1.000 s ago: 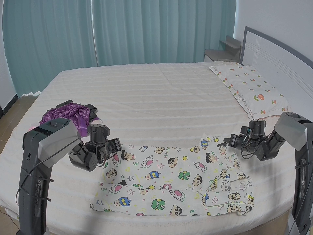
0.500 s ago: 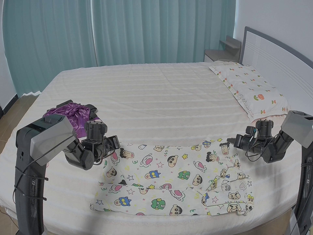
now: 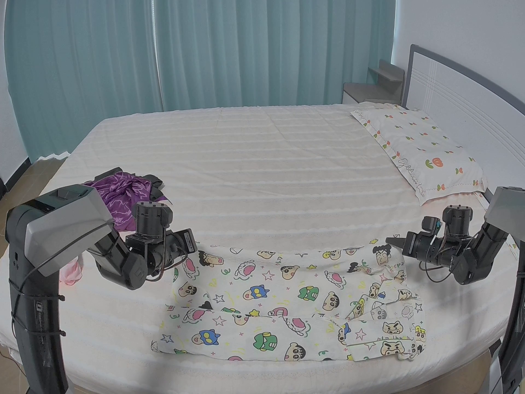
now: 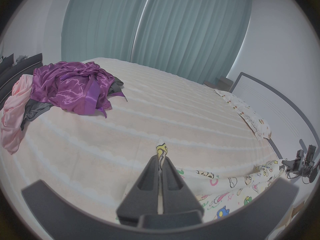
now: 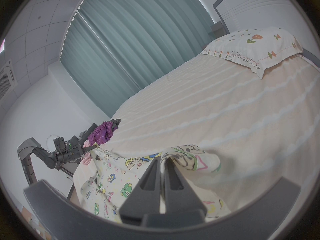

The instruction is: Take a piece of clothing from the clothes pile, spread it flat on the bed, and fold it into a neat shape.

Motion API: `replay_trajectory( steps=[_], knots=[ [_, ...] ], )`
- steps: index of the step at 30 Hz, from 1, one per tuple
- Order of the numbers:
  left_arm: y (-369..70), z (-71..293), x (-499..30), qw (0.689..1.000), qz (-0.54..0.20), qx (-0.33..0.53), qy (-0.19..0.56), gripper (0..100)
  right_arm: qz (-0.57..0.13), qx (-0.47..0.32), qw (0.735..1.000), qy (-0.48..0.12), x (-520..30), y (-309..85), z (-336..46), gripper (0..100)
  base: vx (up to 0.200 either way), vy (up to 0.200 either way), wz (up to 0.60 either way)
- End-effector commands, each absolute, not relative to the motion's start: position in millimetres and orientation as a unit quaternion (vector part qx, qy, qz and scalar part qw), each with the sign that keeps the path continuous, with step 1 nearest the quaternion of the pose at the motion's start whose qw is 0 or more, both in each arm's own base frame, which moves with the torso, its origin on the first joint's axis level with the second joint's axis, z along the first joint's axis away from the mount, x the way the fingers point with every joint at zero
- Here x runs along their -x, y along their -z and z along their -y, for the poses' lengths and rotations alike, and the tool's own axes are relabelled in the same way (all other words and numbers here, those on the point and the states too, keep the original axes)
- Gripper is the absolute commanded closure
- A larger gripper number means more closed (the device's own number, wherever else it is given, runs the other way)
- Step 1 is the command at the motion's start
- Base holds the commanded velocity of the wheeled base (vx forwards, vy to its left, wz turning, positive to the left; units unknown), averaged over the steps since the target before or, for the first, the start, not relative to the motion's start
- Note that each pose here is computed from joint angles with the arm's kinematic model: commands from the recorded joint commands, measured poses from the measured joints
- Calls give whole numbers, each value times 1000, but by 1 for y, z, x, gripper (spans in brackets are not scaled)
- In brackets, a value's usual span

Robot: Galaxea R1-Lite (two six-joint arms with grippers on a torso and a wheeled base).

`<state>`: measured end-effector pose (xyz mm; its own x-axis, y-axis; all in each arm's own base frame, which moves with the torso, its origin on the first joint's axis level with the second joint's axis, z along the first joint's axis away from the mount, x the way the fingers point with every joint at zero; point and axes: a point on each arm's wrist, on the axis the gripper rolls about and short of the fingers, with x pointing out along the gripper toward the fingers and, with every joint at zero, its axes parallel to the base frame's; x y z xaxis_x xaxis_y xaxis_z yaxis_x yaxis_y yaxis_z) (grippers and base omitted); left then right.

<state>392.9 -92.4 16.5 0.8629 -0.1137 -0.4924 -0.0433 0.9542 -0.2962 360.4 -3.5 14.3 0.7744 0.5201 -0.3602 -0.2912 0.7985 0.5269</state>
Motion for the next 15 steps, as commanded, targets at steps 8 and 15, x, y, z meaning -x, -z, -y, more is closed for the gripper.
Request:
replay_trajectory(
  steps=[8, 15],
  knots=[
    [-20, 82, -346, 951, -266, 156, 32, 100, -257, -238, 907, -232, -305, -15, 20, 100, 0, 0, 0],
    [-7, 79, -321, 947, -284, 147, 33, 100, -301, -206, 899, -241, -274, 5, 17, 100, 0, 0, 0]
  ],
)
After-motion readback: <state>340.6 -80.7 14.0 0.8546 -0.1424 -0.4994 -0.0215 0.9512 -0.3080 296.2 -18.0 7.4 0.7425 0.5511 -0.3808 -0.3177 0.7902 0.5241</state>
